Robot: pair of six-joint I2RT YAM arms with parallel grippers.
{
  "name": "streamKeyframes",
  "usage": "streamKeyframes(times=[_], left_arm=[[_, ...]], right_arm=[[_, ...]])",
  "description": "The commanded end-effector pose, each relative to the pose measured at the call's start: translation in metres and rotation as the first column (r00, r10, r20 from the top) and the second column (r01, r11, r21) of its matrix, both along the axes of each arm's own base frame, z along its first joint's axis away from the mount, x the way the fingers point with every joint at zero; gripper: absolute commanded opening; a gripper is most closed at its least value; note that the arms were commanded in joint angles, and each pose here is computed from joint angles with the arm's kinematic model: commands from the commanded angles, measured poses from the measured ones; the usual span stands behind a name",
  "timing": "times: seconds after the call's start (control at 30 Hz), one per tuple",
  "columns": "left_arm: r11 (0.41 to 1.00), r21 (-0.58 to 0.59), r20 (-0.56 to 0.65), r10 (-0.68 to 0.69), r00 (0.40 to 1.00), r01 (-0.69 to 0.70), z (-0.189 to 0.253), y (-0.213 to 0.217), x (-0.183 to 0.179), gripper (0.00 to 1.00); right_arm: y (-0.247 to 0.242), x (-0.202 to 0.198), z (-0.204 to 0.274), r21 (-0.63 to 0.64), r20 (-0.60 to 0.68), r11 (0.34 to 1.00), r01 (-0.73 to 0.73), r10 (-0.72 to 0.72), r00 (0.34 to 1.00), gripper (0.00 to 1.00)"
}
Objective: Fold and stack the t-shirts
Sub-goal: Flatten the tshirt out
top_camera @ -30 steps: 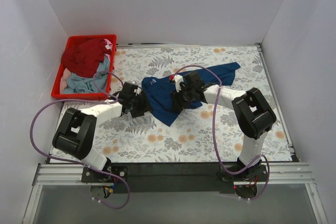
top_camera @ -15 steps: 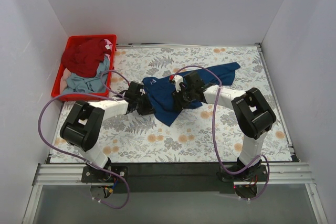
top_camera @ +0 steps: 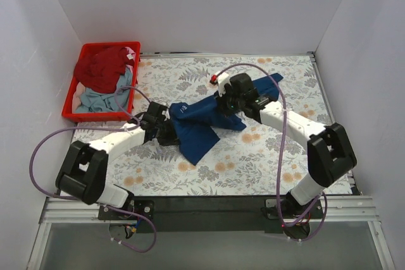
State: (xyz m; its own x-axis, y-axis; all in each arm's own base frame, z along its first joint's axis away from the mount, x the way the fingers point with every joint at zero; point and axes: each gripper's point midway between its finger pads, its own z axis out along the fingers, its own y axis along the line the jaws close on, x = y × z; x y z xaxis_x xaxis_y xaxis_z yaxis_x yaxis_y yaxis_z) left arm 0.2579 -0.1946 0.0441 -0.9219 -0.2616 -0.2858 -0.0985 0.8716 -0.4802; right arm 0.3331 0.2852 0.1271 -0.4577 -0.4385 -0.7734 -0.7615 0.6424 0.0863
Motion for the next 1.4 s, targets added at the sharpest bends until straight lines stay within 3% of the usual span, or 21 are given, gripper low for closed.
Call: streamKeyframes(times=[0.0,0.03,0.23,0.33,0.37,0.4,0.47,0.5,0.6,0.63,0.7,0.73,0.8,0.83,0.97,1.1,1.2,1.23,1.37], left_arm=[[0.996,-0.012,-0.017,-0.094,0.995,0.094,0.024,0.005,-0.032,0.00],[0.993,-0.025,-0.037,-0.120,0.992,0.119,0.029,0.005,-0.041,0.00],[0.986,-0.056,-0.046,-0.163,0.986,0.160,0.050,0.010,-0.067,0.00],[0.983,-0.063,-0.063,-0.175,0.983,0.171,0.051,0.014,-0.080,0.00],[0.983,-0.064,-0.069,-0.175,0.982,0.171,0.051,0.015,-0.083,0.00],[0.982,-0.073,-0.075,-0.180,0.981,0.175,0.051,0.015,-0.087,0.00],[0.981,-0.082,-0.088,-0.181,0.980,0.174,0.047,0.017,-0.095,0.00],[0.983,-0.083,-0.092,-0.173,0.981,0.166,0.046,0.018,-0.098,0.00],[0.985,-0.074,-0.094,-0.160,0.983,0.154,0.041,0.021,-0.101,0.00],[0.987,-0.065,-0.091,-0.152,0.984,0.146,0.040,0.022,-0.100,0.00],[0.989,-0.052,-0.093,-0.144,0.985,0.140,0.037,0.024,-0.098,0.00],[0.991,-0.035,-0.088,-0.134,0.987,0.131,0.035,0.026,-0.096,0.00],[0.992,-0.028,-0.094,-0.128,0.987,0.126,0.034,0.026,-0.093,0.00],[0.992,-0.025,-0.088,-0.126,0.988,0.124,0.035,0.026,-0.091,0.00],[0.999,0.017,-0.020,-0.052,0.998,0.052,0.049,0.032,-0.072,0.00],[0.999,0.035,0.077,0.039,0.996,-0.041,0.072,0.039,-0.051,0.00],[0.988,0.053,0.188,0.132,0.973,-0.144,0.089,0.052,-0.034,0.17],[0.988,0.033,0.231,0.142,0.963,-0.154,0.099,0.051,-0.028,0.27],[0.983,0.055,0.296,0.152,0.943,-0.176,0.109,0.053,-0.009,0.40]], right_arm=[[-0.016,0.057,0.105,-0.015,0.369,0.993,0.117,-0.103,0.924,0.01],[-0.018,0.071,0.133,-0.008,0.435,0.988,0.154,-0.135,0.890,0.01],[-0.018,0.142,0.189,-0.097,0.653,0.956,0.276,-0.148,0.743,0.01],[-0.001,0.177,0.204,-0.087,0.714,0.951,0.296,-0.148,0.685,0.01],[0.008,0.193,0.184,-0.113,0.707,0.947,0.302,-0.137,0.694,0.01],[0.013,0.203,0.209,-0.065,0.737,0.946,0.316,-0.169,0.655,0.02],[0.024,0.220,0.189,-0.084,0.727,0.942,0.325,-0.166,0.667,0.19],[0.026,0.224,0.194,-0.072,0.732,0.943,0.325,-0.171,0.659,0.44],[0.019,0.224,0.179,-0.089,0.704,0.930,0.357,-0.194,0.683,0.65],[0.009,0.222,0.154,-0.126,0.674,0.922,0.365,-0.190,0.714,0.67],[-0.007,0.209,0.151,-0.094,0.627,0.925,0.369,-0.233,0.743,0.68],[-0.023,0.204,0.119,-0.121,0.564,0.928,0.353,-0.228,0.793,0.68],[-0.046,0.190,0.110,-0.082,0.489,0.931,0.355,-0.273,0.829,0.68],[-0.065,0.181,0.076,-0.069,0.385,0.928,0.367,-0.315,0.868,0.67],[-0.105,0.153,0.032,-0.026,0.185,0.906,0.423,-0.412,0.892,0.66],[-0.132,0.131,-0.007,0.021,-0.019,0.870,0.493,-0.492,0.870,0.65],[-0.150,0.130,-0.022,0.067,-0.120,0.839,0.539,-0.530,0.840,0.63],[-0.157,0.131,-0.029,0.090,-0.165,0.831,0.549,-0.531,0.831,0.62],[-0.161,0.135,-0.040,0.173,-0.256,0.801,0.572,-0.524,0.812,0.60]])
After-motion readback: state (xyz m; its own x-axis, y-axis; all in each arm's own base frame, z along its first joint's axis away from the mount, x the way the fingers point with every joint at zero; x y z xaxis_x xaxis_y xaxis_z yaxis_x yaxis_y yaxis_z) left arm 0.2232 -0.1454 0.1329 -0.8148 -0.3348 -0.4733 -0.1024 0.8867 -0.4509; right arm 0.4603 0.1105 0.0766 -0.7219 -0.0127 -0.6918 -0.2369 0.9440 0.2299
